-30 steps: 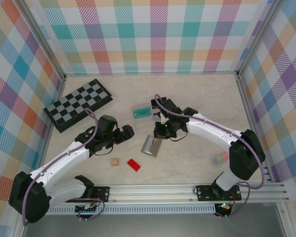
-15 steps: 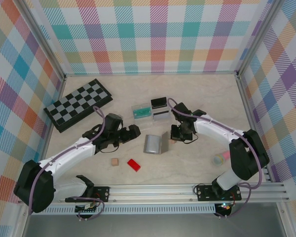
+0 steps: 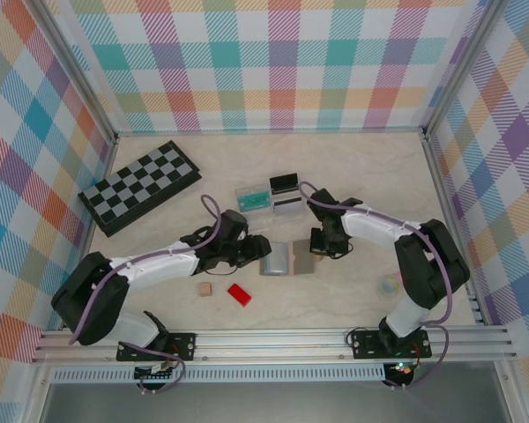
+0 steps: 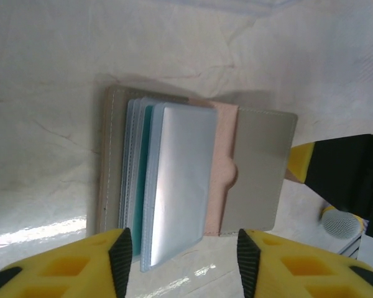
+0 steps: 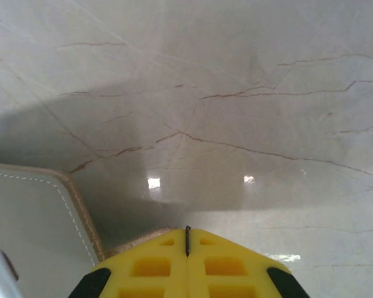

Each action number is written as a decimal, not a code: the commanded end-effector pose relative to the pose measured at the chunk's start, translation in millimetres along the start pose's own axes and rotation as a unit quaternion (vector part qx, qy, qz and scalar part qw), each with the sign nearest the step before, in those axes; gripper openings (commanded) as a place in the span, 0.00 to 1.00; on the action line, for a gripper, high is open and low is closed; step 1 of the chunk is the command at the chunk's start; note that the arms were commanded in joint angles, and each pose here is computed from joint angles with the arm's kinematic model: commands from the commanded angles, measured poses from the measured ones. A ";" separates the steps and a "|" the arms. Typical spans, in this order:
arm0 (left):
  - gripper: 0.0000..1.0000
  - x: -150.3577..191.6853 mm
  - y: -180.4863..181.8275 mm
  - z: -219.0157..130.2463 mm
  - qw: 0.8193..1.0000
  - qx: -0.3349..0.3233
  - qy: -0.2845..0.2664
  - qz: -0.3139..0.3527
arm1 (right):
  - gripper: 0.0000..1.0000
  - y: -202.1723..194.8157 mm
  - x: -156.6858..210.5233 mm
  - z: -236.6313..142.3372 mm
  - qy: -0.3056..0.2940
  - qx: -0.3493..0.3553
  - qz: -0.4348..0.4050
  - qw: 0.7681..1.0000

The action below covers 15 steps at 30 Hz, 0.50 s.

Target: Take the credit cards out of the card holder

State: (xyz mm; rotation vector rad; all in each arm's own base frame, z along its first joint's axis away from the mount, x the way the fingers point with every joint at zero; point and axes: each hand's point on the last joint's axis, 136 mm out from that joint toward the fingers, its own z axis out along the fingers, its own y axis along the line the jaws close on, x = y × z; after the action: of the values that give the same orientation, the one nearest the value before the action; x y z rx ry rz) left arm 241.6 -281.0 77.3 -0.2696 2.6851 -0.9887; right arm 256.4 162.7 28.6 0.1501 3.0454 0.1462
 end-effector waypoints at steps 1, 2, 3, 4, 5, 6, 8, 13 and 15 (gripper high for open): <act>0.45 5.6 -21.8 8.6 1.000 0.018 0.017 0.009 | 0.05 -4.8 -0.8 6.0 0.002 0.009 -0.003 1.000; 0.43 7.1 -22.4 11.6 1.000 0.016 0.020 0.010 | 0.05 -4.5 -0.9 6.7 0.002 0.009 -0.004 1.000; 0.42 8.4 -21.1 14.7 1.000 0.012 0.023 0.008 | 0.05 -4.6 -0.6 7.3 0.003 0.008 -0.002 1.000; 0.41 8.5 -20.5 16.9 1.000 0.010 0.025 0.006 | 0.05 -4.1 -0.1 7.6 0.003 0.007 -0.003 1.000; 0.40 9.0 -19.4 19.4 1.000 0.007 0.027 0.005 | 0.05 -3.9 0.0 7.6 0.003 0.006 -0.003 1.000; 0.38 9.6 -17.7 21.2 1.000 0.002 0.030 0.003 | 0.05 -4.1 0.1 7.8 0.003 0.006 -0.002 1.000; 0.35 10.7 -12.7 25.7 0.999 -0.010 0.036 0.003 | 0.05 -3.5 0.6 7.9 0.004 0.003 -0.003 1.000; 0.36 13.7 -3.6 33.1 0.999 -0.028 0.044 0.003 | 0.05 -1.3 1.5 8.6 0.006 -0.003 -0.001 1.000; 0.37 14.3 -1.3 35.1 0.998 -0.032 0.046 0.001 | 0.05 -0.6 2.2 9.3 0.007 -0.006 -0.001 1.000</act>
State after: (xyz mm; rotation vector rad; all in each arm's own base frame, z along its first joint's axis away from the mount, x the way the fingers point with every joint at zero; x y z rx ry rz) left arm 241.9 -301.0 49.0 -0.2632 2.7863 -0.9389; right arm 257.3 163.8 23.1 0.1514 3.0446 0.1535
